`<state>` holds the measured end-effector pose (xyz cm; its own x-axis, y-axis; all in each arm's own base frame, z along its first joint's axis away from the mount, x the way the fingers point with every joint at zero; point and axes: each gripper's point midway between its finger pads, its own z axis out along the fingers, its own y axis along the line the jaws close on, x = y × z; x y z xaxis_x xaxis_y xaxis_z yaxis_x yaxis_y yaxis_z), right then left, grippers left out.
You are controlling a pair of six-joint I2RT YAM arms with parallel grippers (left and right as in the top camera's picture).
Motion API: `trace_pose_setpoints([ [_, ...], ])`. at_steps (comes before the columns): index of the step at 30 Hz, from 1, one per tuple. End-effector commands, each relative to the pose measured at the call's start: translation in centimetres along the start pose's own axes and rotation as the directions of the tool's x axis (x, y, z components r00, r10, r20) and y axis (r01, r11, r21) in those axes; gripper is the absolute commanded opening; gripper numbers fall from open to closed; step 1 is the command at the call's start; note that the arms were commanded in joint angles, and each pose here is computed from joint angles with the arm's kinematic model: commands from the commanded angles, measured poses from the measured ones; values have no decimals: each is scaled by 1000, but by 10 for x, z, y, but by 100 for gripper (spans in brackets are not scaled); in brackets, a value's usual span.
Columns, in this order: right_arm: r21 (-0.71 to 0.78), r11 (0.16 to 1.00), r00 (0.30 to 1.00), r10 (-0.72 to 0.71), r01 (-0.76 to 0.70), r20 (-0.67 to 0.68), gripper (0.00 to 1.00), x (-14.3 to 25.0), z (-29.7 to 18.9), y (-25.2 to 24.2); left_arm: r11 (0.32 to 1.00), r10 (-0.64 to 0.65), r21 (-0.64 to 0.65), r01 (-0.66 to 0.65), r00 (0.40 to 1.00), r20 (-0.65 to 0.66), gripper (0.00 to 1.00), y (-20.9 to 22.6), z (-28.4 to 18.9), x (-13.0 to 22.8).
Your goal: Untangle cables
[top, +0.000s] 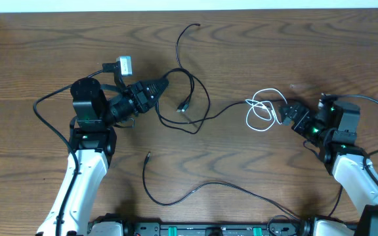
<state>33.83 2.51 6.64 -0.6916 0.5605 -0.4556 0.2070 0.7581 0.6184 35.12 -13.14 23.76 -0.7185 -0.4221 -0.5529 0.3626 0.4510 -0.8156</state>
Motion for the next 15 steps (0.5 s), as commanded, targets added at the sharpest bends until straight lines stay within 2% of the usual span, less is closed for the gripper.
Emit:
trace_pose_setpoints([
  [1, -235, 962, 987, -153, 137, -48, 99, 11, -5, 42, 999, 35, 22, -36, 999, 4, 25, -10, -2, -4],
  [2, -264, 951, 983, -177, 159, -45, 99, 12, -6, 48, 999, 36, 22, -36, 999, 4, 33, -10, -2, -4],
  [3, -272, 947, 980, -191, 172, -47, 99, 14, -5, 51, 998, 59, 22, -59, 998, 4, 49, -10, -2, -4],
  [4, -276, 945, 979, -199, 178, -50, 100, 16, -5, 53, 997, 80, 22, -80, 997, 5, 59, -10, -2, -4],
  [5, -280, 941, 976, -211, 189, -51, 99, 18, -5, 55, 994, 103, 21, -103, 995, 5, 64, -9, -2, -4],
  [12, -296, 926, 965, -257, 232, -46, 99, 20, -5, 58, 993, 120, -18, -121, 993, -17, 68, 1, -2, 3],
  [15, -318, 909, 954, -297, 270, -41, 99, 23, -6, 61, 994, 73, -82, -74, 997, -22, 68, 15, -3, 7],
])
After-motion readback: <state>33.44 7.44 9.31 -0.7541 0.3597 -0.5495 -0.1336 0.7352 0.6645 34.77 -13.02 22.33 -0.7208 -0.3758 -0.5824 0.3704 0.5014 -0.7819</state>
